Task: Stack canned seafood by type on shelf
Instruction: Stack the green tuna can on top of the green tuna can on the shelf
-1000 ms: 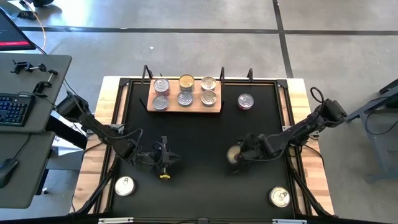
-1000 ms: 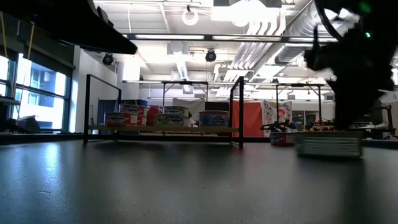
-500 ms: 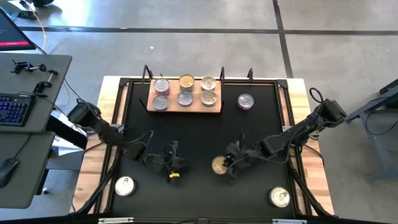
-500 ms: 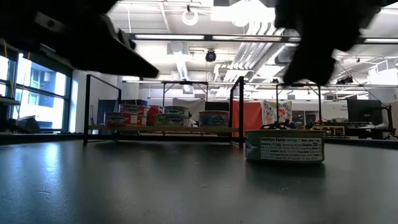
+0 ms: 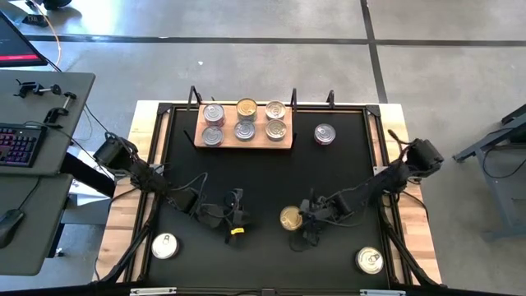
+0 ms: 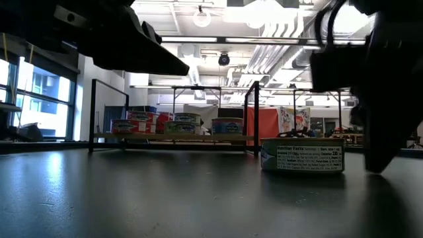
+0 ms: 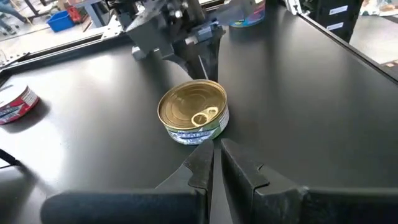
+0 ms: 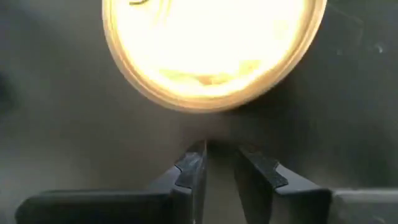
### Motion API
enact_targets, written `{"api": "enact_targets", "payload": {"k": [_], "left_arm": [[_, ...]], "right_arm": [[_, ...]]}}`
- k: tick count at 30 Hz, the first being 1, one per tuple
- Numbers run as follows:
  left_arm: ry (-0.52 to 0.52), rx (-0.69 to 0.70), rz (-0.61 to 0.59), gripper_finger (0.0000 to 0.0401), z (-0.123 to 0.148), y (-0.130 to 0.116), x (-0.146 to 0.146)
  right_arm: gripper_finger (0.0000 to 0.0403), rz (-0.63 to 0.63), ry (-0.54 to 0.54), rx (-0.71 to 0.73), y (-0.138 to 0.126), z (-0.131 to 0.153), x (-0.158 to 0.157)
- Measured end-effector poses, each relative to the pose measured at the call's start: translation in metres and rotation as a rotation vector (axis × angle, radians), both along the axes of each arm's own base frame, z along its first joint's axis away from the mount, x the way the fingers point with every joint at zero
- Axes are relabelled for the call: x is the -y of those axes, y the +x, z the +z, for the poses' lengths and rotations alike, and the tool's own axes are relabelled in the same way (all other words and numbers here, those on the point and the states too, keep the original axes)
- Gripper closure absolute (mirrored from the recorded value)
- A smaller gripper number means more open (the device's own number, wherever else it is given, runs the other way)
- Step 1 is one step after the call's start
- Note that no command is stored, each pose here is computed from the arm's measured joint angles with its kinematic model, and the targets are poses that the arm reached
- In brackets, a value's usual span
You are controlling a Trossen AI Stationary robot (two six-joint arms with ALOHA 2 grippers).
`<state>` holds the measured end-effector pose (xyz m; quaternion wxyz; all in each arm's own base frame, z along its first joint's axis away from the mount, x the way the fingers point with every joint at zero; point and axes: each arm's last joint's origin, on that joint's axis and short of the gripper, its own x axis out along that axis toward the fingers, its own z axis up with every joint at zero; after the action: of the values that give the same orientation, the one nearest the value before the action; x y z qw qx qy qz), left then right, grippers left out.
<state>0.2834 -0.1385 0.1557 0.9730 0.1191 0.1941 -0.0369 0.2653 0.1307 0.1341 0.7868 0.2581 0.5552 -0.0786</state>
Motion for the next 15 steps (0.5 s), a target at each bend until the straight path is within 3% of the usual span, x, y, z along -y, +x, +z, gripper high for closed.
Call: {"api": "enact_targets", "payload": {"k": [5, 8, 12, 15], "left_arm": [[-0.008, 0.000, 0.001, 0.0380, 0.000, 0.000, 0.000], [-0.012, -0.003, -0.007, 0.0380, 0.000, 0.000, 0.000], [-0.006, -0.006, 0.007, 0.0380, 0.000, 0.001, -0.002], [0.032, -0.058, 0.043, 0.0375, -0.005, 0.001, -0.009]], "right_arm": [[0.0333, 0.029, -0.139, 0.185, 0.034, -0.009, 0.011], [0.0333, -0.002, -0.343, 0.251, 0.048, -0.004, 0.022], [0.0332, -0.136, -0.553, 0.362, 0.065, 0.016, 0.034], [0.0332, -0.180, -0.586, 0.382, 0.069, 0.019, 0.039]]}}
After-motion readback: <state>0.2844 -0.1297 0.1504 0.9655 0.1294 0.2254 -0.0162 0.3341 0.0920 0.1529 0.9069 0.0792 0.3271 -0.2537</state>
